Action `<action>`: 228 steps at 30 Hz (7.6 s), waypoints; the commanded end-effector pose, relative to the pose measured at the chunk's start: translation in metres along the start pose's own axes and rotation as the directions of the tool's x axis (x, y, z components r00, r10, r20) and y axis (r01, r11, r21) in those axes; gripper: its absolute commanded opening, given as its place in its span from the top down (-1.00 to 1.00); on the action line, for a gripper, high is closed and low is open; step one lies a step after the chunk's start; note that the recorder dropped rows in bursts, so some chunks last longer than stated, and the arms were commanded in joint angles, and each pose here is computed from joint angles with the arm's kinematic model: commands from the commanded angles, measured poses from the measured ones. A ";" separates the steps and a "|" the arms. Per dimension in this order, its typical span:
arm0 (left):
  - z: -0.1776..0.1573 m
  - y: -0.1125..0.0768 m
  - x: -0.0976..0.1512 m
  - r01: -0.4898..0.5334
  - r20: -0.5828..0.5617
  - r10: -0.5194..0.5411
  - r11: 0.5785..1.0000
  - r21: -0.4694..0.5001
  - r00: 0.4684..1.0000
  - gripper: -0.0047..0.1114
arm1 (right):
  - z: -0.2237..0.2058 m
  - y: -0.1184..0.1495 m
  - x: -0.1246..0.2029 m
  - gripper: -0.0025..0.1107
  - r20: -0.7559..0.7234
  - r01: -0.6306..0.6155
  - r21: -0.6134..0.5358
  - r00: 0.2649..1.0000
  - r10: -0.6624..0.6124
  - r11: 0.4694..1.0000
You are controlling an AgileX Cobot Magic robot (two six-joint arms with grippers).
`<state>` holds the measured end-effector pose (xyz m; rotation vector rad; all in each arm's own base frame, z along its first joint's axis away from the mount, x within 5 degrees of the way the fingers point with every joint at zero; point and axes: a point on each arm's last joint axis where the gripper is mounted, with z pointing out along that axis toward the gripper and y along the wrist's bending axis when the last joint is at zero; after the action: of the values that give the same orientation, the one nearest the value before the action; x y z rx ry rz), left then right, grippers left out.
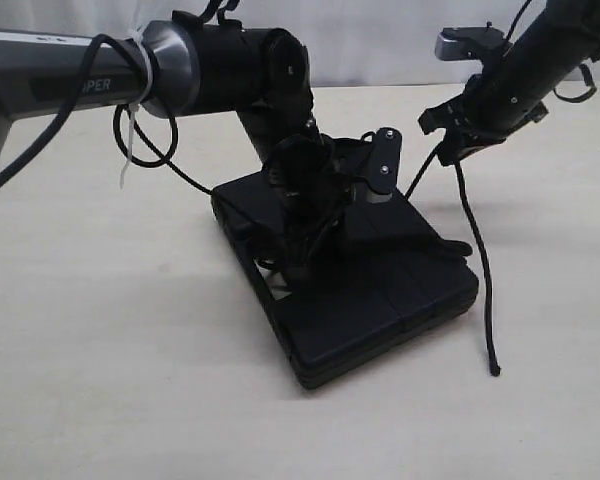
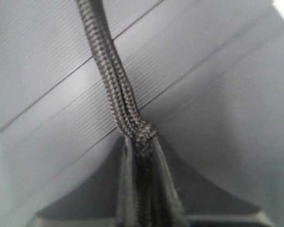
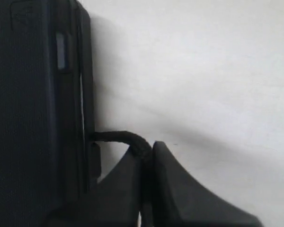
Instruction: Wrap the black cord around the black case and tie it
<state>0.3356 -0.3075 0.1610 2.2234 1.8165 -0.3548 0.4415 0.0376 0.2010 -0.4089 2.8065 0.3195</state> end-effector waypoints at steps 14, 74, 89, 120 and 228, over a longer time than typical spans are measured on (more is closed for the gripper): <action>0.011 -0.016 0.005 -0.052 -0.015 0.055 0.983 0.173 0.998 0.92 | -0.023 -0.027 0.025 0.16 -0.302 0.081 0.387 0.952 0.043 0.918; -0.018 0.013 -0.006 0.251 0.252 -0.238 0.968 -0.021 0.938 0.92 | -0.022 -0.022 0.053 0.88 0.067 -0.091 -0.494 0.988 0.142 0.865; -0.022 0.028 -0.008 0.338 0.331 -0.272 0.927 -0.161 0.904 0.92 | -0.021 -0.019 0.057 0.88 0.039 -0.105 -0.522 0.989 0.146 0.847; -0.008 0.039 0.001 0.520 0.343 -0.438 0.830 -0.200 0.831 0.92 | -0.001 -0.011 0.081 0.38 -0.043 -0.174 -0.581 0.982 0.183 0.795; -0.020 0.025 -0.001 0.364 0.229 -0.325 0.918 -0.158 0.918 -0.10 | 0.001 0.059 0.078 0.88 -0.036 0.969 0.205 0.151 -0.988 0.140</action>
<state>0.3676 -0.3088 0.1640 1.6091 2.0457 -0.4166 0.3522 0.0742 0.1834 -1.9663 1.7728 -0.2173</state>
